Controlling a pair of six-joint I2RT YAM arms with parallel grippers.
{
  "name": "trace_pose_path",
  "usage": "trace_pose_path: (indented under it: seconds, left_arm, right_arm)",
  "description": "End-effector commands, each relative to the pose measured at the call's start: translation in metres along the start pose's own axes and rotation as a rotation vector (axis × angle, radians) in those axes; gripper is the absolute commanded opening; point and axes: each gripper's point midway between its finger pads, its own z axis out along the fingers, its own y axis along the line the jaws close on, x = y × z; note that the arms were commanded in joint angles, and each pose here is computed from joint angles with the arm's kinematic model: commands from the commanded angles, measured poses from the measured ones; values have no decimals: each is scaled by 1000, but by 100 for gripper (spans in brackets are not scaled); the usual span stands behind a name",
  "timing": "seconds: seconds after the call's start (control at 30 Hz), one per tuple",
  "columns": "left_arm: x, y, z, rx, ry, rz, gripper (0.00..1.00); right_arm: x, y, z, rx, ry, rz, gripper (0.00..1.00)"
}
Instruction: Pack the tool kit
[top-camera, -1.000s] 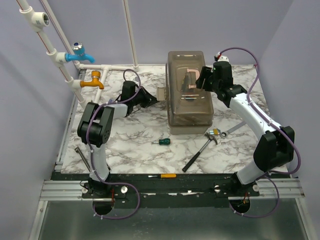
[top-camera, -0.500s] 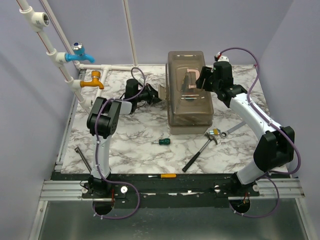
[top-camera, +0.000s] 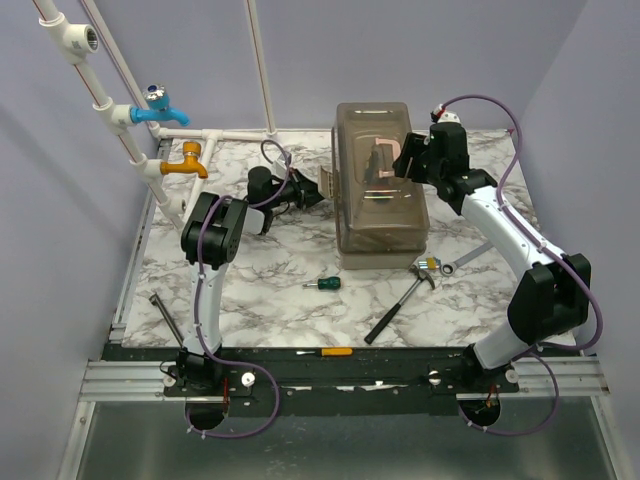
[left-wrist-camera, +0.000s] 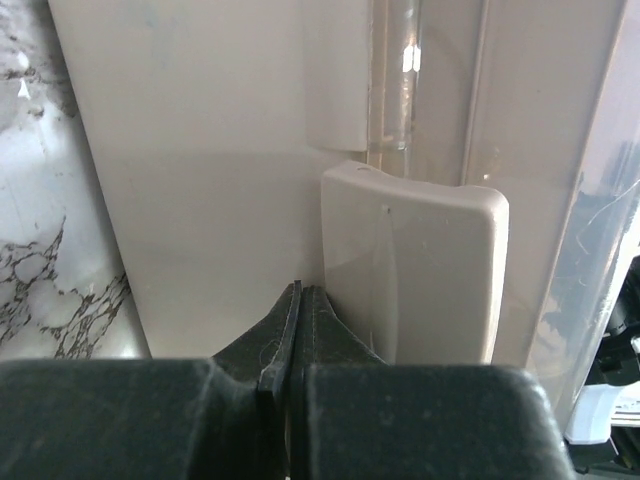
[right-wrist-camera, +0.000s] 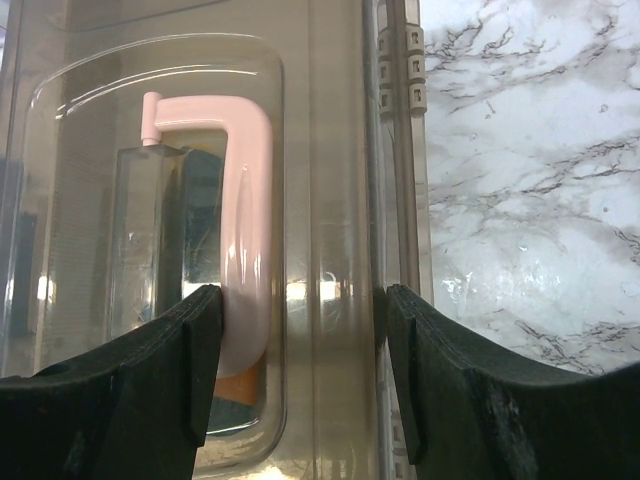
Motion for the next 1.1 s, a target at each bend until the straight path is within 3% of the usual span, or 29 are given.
trace_pose_path:
  seconds: [0.0,0.3,0.47,0.77,1.07]
  left_arm:
    - [15,-90,-1,136,50,249,0]
    - [13,-46,13,-223,58,360,0]
    - [14,-25,21,-514,104,475,0]
    - [16,-11,27,-789,142,598,0]
    - [25,4,33,-915,169,661,0]
  right_arm:
    - [19,13,-11,-62,89,-27,54]
    - [34,22,-4,-113,161,-22,52]
    - [36,24,-3,-119,173,-24,51]
    - [40,25,0,-130,191,-24,50]
    - [44,25,3,-127,205,-24,50]
